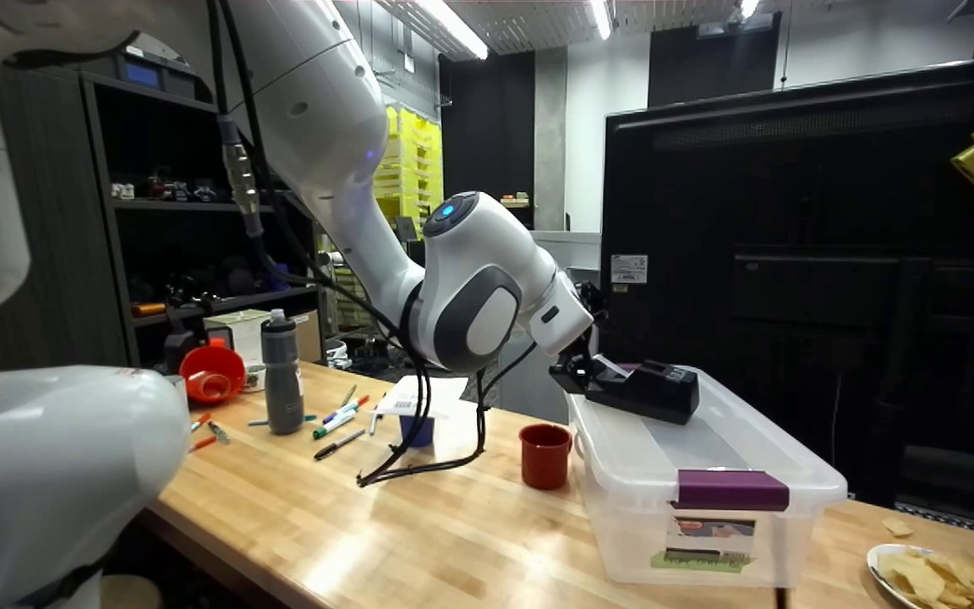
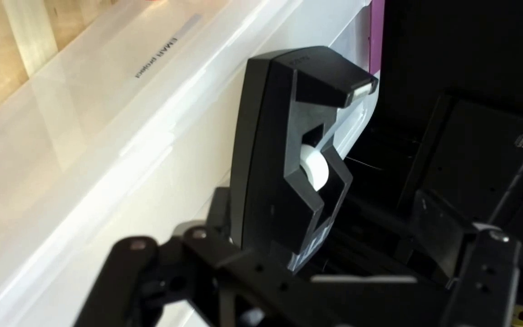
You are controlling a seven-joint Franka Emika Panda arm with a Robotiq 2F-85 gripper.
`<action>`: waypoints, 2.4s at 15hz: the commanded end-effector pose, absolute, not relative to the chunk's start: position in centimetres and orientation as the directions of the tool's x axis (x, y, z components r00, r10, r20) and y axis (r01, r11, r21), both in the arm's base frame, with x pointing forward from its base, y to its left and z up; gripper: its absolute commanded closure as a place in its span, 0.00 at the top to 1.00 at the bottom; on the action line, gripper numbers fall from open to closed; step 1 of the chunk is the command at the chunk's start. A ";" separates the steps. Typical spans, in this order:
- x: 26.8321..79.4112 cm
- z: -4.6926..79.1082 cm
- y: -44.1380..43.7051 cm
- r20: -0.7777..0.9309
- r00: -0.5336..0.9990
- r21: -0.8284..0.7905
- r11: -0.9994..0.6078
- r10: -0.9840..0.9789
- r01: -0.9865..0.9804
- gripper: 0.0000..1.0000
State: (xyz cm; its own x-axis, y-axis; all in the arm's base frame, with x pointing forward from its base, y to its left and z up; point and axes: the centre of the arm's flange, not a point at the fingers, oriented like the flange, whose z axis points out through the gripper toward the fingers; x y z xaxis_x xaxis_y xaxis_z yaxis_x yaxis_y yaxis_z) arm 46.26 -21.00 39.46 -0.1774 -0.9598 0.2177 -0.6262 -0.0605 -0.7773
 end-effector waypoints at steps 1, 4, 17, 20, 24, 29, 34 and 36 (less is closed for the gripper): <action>46.7 35.4 -21.1 0.203 -0.150 -0.792 -0.073 -0.967 -0.606 1.00; 46.9 35.4 -20.9 0.201 -0.145 -0.793 -0.074 -0.969 -0.605 1.00; 47.9 35.4 -20.6 0.191 -0.155 -0.793 -0.060 -0.969 -0.606 1.00; 46.6 39.0 -20.2 0.205 -0.156 -0.776 -0.063 -0.966 -0.628 1.00; 46.6 39.0 -20.3 0.205 -0.158 -0.776 -0.062 -0.966 -0.627 1.00; 46.6 39.0 -20.3 0.205 -0.158 -0.776 -0.062 -0.966 -0.627 1.00; 46.6 39.0 -20.3 0.205 -0.158 -0.776 -0.062 -0.966 -0.627 1.00; 46.6 39.0 -20.3 0.205 -0.158 -0.776 -0.062 -0.966 -0.627 1.00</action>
